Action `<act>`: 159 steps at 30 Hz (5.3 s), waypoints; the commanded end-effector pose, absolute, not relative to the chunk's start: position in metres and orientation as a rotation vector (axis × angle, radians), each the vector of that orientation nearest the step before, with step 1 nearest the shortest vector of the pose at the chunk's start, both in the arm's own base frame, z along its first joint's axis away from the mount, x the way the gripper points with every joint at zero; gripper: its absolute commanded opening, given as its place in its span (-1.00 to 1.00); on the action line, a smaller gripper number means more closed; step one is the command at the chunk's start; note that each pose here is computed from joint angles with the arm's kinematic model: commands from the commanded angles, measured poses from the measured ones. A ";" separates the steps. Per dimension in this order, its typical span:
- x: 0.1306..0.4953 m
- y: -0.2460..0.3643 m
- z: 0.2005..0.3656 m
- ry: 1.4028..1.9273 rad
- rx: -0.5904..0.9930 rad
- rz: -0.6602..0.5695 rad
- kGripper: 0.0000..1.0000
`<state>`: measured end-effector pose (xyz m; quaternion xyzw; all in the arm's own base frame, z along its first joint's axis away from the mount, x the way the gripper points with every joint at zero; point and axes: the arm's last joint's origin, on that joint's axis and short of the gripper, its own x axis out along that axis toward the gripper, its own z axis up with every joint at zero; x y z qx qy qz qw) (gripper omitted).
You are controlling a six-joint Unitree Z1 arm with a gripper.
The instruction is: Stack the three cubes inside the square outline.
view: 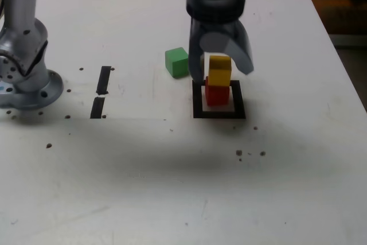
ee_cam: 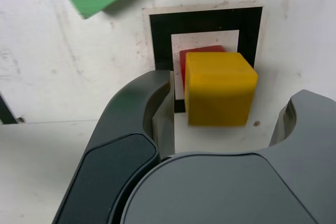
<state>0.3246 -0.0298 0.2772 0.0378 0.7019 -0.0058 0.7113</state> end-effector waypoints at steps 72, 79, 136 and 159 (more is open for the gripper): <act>0.293 0.079 0.209 1.791 -0.205 0.050 0.10; 0.293 0.080 0.207 1.763 -0.180 0.070 -0.61; 0.343 -0.018 0.318 1.604 0.129 -0.175 -0.77; 0.352 -0.011 0.299 1.603 0.144 -0.137 -0.20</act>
